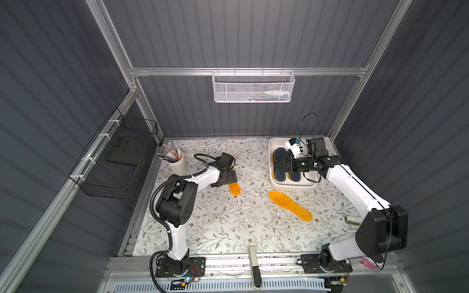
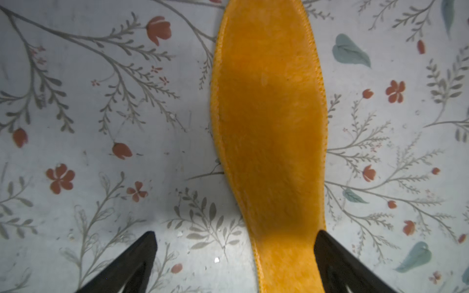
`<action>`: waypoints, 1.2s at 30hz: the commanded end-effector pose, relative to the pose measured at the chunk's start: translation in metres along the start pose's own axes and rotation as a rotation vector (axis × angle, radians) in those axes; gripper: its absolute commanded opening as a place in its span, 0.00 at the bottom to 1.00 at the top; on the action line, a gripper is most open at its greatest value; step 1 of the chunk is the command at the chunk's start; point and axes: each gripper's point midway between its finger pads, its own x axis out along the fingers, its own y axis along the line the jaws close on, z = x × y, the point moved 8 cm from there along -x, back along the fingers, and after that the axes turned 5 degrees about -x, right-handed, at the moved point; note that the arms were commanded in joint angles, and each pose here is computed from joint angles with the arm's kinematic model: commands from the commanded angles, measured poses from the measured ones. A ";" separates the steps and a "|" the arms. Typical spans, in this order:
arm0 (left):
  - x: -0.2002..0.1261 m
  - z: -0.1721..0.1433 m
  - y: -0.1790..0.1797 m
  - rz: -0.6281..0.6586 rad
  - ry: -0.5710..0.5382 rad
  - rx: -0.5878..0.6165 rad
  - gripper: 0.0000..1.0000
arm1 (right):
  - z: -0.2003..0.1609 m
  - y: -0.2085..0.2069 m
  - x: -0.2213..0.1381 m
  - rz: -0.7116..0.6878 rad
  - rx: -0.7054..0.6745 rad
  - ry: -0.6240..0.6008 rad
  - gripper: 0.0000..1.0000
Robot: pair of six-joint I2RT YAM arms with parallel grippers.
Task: Put the insoles into the storage box
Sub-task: Pick up the insole from the center of the board.
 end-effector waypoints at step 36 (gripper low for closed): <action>0.049 -0.043 0.027 0.171 0.255 0.041 0.06 | -0.034 0.012 -0.007 0.128 0.072 -0.124 0.54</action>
